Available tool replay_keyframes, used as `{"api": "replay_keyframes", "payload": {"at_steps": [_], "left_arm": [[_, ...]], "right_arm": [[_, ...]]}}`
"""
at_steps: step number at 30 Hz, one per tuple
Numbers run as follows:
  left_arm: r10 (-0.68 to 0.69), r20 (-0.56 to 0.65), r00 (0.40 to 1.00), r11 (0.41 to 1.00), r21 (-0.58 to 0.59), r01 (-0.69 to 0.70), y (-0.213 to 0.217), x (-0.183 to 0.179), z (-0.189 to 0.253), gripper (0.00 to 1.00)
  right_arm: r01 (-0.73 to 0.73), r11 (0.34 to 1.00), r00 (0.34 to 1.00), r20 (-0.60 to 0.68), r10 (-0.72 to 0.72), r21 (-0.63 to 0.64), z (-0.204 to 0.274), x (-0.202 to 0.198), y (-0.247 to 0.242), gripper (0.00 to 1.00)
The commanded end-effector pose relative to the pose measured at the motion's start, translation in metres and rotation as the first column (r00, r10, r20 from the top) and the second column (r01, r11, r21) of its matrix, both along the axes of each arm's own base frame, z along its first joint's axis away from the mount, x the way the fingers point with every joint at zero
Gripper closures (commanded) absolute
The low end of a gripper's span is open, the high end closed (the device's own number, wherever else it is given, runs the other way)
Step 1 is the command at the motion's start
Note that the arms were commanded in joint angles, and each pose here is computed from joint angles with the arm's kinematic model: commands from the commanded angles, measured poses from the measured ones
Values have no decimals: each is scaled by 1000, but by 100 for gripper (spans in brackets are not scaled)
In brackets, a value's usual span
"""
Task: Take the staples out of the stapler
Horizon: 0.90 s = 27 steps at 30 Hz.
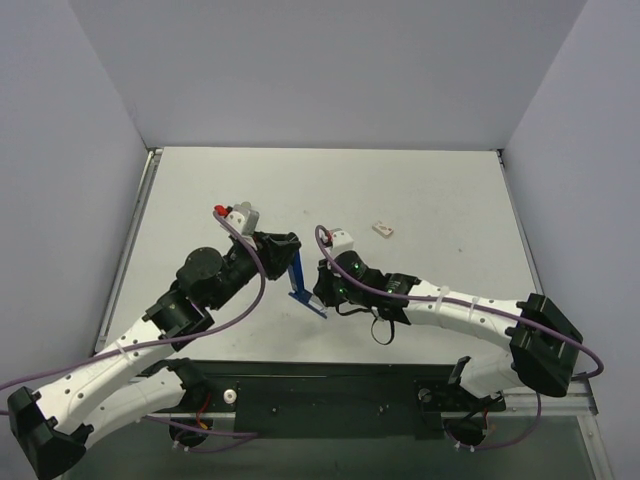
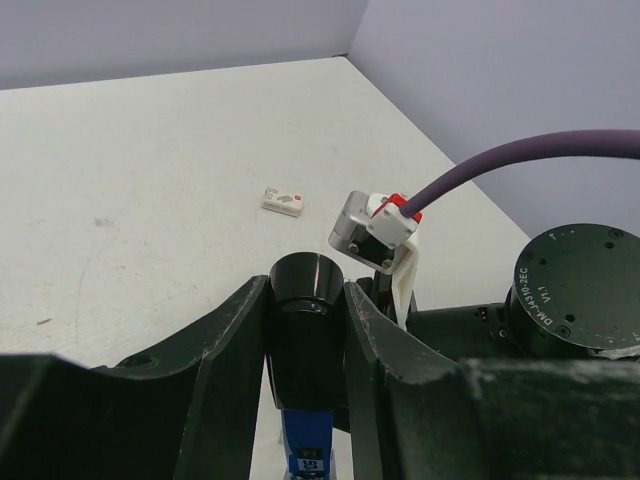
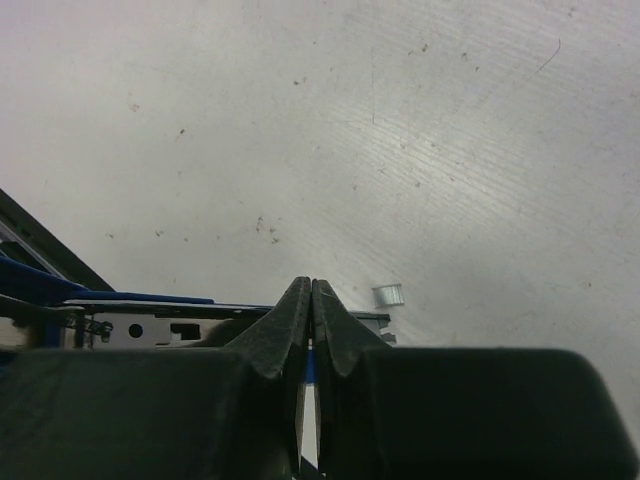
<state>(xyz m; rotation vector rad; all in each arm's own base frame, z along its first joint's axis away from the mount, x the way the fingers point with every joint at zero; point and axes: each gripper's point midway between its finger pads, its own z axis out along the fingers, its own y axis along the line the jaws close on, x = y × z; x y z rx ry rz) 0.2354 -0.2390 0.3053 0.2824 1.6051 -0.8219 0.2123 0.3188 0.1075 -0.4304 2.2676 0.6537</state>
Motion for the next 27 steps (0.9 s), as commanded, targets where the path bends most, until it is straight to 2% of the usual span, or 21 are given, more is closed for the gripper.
{"api": "replay_keyframes", "payload": {"at_steps": [1,6,21,27], "left_arm": [[47,103,994,986,-165,-30,2,7,54,100],[77,96,992,984,-167,-60,1,16,56,100],[111,164,980,984,-154,-85,-27,52,71,100],[108,204,973,985,-151,-78,-38,62,88,100]], "right_arm": [[1,995,999,52,-7,101,21,17,10,100],[-10,971,1000,17,6,238,26,25,19,100],[-21,914,993,-101,67,404,25,32,50,100],[6,907,989,-134,55,421,17,34,47,100]]}}
